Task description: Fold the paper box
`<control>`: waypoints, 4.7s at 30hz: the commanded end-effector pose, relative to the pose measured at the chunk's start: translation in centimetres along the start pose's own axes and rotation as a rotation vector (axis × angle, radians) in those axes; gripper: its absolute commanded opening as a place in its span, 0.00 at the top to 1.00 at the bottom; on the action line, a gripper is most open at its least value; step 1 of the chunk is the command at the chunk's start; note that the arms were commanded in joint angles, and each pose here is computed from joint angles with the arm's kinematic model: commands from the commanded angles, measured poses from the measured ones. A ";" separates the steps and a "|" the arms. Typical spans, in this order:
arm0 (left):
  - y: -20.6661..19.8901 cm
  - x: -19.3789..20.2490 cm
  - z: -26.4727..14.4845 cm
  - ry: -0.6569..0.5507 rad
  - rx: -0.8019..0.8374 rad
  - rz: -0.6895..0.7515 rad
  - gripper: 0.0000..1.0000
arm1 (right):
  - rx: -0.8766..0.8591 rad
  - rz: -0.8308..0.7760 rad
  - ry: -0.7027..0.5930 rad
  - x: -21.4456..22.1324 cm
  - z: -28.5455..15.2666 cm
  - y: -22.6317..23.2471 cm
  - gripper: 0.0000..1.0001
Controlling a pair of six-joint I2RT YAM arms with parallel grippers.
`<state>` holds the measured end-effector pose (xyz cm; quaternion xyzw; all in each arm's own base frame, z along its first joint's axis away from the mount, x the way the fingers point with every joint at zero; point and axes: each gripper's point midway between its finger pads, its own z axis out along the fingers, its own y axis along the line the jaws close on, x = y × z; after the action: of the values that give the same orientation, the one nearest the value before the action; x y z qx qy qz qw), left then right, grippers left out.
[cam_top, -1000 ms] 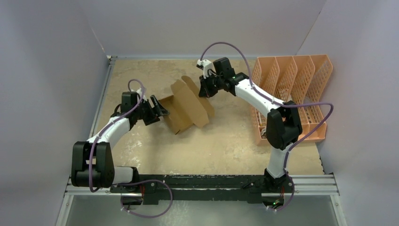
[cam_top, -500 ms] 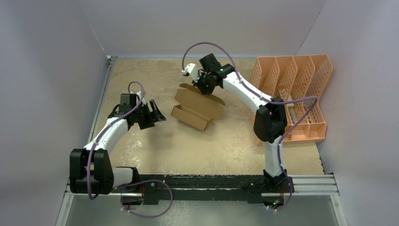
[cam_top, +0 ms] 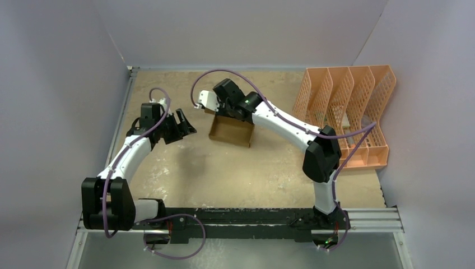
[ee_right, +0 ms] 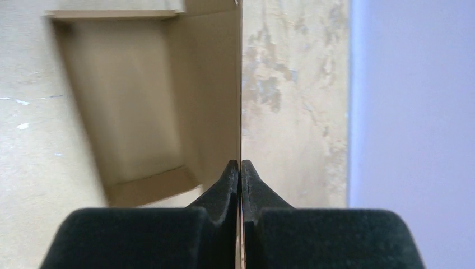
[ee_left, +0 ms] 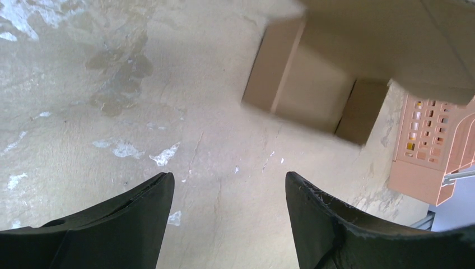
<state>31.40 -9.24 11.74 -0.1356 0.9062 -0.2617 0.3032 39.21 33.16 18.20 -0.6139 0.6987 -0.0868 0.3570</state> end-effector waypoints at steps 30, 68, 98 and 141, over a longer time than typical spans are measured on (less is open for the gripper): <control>-7.3 -11.9 2.3 -0.172 0.146 0.488 0.27 | 0.099 0.470 -0.224 8.3 -11.5 -3.9 0.09; -10.5 -8.0 10.4 0.025 0.482 0.986 0.58 | -0.060 0.534 -0.291 11.2 -2.1 -0.8 0.54; -12.2 -6.0 7.9 -0.150 0.176 0.536 0.96 | 0.061 0.897 -0.183 10.5 -2.3 -3.8 1.00; -9.8 -2.5 5.7 -0.339 -0.002 0.115 0.95 | 0.301 1.418 -0.015 9.3 1.6 -1.2 0.95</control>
<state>37.26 -18.13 11.99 -0.1062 0.8774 -0.1857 0.4295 40.91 25.29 13.99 -0.0032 0.9138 0.0717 0.3997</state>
